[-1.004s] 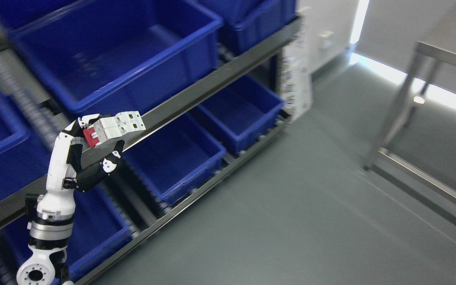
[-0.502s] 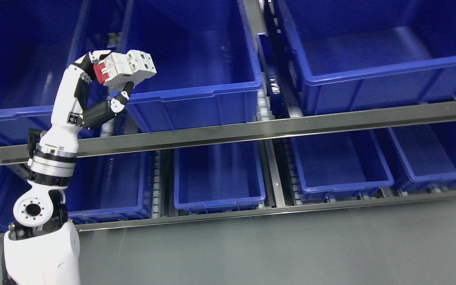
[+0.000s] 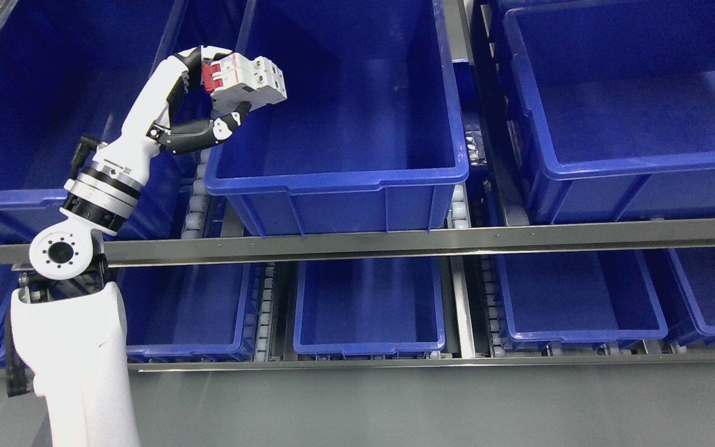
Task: Place circuit breaker on shelf
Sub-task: 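Move the left hand over the upper blue bin and lower the breaker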
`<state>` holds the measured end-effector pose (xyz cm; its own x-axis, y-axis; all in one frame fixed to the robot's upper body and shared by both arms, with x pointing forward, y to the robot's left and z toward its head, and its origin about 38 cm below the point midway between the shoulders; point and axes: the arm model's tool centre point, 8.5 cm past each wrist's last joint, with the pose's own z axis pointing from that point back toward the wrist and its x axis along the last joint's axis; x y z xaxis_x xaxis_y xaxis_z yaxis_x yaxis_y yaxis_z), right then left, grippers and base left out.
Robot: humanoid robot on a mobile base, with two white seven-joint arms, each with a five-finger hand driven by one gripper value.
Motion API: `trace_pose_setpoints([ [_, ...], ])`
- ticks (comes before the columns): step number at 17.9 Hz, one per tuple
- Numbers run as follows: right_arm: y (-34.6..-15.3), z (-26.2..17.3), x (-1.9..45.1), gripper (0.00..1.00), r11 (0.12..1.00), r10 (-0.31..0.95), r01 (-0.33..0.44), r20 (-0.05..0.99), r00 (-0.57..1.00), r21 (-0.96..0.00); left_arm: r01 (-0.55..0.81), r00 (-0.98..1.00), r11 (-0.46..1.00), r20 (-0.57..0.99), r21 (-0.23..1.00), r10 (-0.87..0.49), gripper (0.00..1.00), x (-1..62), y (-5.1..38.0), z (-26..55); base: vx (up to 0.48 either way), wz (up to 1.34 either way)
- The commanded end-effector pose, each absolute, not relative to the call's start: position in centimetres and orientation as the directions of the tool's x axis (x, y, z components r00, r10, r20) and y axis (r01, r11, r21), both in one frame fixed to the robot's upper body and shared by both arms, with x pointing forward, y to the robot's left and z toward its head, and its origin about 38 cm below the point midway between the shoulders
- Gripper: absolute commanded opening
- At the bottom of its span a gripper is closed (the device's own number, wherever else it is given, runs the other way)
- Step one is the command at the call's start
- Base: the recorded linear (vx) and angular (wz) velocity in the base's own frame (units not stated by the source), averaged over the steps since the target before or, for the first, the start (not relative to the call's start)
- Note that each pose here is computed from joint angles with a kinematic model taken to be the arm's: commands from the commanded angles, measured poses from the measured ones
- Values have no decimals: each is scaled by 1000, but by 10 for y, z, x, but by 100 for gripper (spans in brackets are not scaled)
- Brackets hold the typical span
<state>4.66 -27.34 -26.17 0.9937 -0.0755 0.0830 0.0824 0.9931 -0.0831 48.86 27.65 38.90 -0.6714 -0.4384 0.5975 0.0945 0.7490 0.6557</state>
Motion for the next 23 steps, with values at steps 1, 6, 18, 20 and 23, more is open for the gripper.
trace_pose_setpoints([
  [1, -285, -261, 39, 100, 991, -73, 84, 103, 992, -102, 206, -578, 667, 639, 716, -508, 18, 528, 263, 367, 245, -283],
  [6, -285, -261, 39, 100, 991, -72, 82, 103, 992, -102, 249, -542, 584, 611, 773, -577, 18, 529, 290, 373, 221, -313],
  [18, -285, -261, 39, 100, 991, -72, 82, 103, 992, -102, 253, -428, 528, 583, 811, -690, 18, 543, 322, 398, 84, -165],
  [20, -285, -261, 39, 100, 991, -72, 82, 101, 992, -102, 275, -401, 525, 592, 806, -699, 18, 547, 325, 388, 0, 0],
  [23, -285, -261, 39, 100, 991, -72, 82, 101, 992, -102, 312, -376, 515, 602, 798, -705, 19, 554, 322, 373, 0, 0],
])
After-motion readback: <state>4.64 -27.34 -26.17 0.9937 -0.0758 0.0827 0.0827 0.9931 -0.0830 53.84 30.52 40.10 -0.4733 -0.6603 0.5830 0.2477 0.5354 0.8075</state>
